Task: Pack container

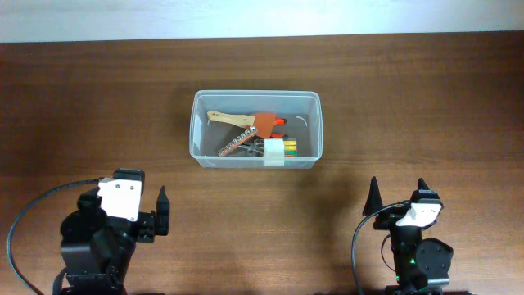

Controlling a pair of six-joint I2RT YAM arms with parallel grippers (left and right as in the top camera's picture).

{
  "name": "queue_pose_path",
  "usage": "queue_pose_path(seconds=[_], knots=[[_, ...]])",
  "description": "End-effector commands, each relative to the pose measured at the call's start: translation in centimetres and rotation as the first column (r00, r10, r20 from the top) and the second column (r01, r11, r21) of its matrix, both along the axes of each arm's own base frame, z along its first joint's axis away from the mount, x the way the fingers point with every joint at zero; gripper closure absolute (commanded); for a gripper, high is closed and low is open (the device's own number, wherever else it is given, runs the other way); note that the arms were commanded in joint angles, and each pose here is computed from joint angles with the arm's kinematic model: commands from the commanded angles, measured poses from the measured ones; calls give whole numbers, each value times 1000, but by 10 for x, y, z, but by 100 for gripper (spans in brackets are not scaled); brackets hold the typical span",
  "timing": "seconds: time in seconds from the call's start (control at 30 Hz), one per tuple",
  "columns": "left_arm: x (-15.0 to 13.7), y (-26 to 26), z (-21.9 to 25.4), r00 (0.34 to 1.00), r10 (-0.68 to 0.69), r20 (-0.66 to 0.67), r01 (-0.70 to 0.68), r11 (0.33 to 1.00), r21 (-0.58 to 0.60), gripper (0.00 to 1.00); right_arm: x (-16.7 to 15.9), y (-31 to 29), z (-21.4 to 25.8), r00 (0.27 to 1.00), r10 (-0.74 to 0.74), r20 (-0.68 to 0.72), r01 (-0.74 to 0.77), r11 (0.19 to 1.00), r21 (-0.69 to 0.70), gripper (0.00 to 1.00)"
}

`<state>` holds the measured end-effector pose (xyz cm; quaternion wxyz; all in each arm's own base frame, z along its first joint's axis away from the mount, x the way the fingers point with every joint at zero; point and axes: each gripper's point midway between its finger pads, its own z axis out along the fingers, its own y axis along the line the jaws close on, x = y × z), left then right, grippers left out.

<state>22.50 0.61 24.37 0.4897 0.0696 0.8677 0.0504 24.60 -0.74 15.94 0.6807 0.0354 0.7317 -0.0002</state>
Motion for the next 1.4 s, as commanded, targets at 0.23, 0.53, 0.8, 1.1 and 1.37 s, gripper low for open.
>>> queue_pose_path(seconds=[0.23,0.53,0.8,1.1,1.37], knots=[[-9,-10,7,998,-46,47,47,999,-17,1,0,-5,-2,1000,-30,2,30,1000,7,1],[-38,-54,-2,941,-263,212,279,959,-49,1,0,-5,-2,1000,-30,2,30,1000,7,1],[-9,-50,-22,886,-228,404,252,968,-4,1,0,-5,-2,1000,-30,2,30,1000,7,1],[14,-47,-35,784,-197,589,222,974,30,1,0,-5,-2,1000,-30,2,30,1000,7,1],[20,-27,-81,882,-42,469,108,988,-113,1,0,-5,-2,1000,-29,2,29,1000,7,1]])
